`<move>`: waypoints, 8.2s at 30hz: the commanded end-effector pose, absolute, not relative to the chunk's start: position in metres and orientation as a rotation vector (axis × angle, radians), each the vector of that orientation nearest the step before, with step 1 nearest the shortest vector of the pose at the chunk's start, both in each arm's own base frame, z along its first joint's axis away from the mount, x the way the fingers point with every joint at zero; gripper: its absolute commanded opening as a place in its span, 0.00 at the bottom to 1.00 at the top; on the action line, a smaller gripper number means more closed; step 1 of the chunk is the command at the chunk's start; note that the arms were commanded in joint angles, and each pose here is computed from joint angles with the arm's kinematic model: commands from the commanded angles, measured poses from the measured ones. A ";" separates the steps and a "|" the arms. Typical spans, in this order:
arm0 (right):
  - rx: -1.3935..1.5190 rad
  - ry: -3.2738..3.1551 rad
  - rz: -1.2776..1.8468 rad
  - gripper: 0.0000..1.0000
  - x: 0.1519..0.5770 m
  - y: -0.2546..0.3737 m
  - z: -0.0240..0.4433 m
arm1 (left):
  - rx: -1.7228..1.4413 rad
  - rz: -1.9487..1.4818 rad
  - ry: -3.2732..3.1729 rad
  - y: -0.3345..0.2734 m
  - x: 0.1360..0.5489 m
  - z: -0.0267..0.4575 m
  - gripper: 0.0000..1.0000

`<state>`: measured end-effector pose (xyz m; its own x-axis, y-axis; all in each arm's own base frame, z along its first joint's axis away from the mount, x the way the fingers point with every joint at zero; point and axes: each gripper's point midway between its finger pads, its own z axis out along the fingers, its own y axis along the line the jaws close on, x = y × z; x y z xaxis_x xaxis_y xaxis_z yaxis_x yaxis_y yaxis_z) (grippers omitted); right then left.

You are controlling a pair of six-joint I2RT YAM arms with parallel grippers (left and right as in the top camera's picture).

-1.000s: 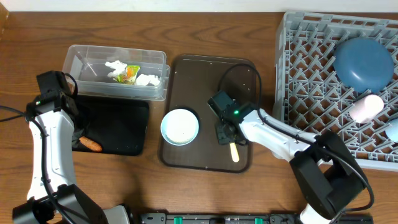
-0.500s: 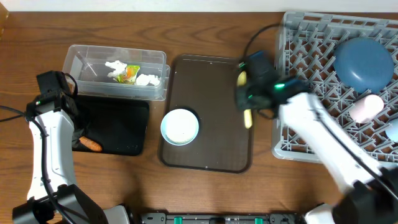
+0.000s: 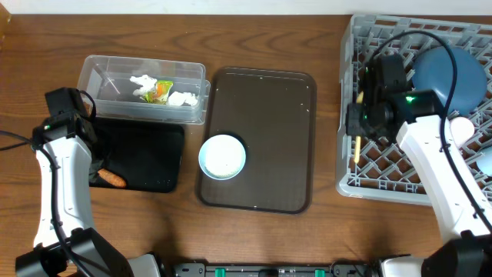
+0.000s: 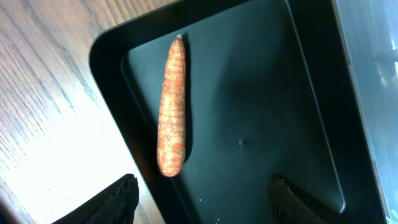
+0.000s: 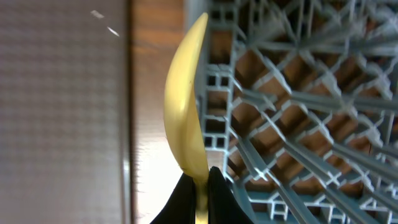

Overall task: Sort waste into correct bins and load items into the dishwasher rack
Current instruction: 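Carry yellow spoon with right gripper and place it in rack, then reach left gripper to white rice bowl and grasp its rim, then carry white bowl with left gripper over black tray, then tilt white bowl with left gripper to pour rice onto black tray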

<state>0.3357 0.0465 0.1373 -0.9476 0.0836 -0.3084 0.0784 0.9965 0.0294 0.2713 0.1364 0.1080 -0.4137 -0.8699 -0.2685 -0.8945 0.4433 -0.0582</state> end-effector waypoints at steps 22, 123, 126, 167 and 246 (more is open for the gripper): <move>0.165 2.839 -0.039 0.16 0.326 0.025 0.069 | -1.494 0.141 2.440 0.137 0.275 0.114 0.72; 0.085 2.674 -0.015 0.63 0.361 0.027 0.154 | 0.032 -0.017 2.900 -0.201 0.303 0.018 0.06; 0.085 2.673 -0.015 0.63 0.362 0.027 0.154 | 0.050 -0.014 2.899 -0.199 0.304 0.029 0.06; 0.085 2.672 -0.017 0.63 0.362 0.027 0.154 | -0.594 -1.173 2.434 -0.001 0.333 0.142 0.06; 0.086 2.677 -0.022 0.63 0.361 0.026 0.154 | -0.393 -1.436 1.896 0.044 0.324 0.171 0.06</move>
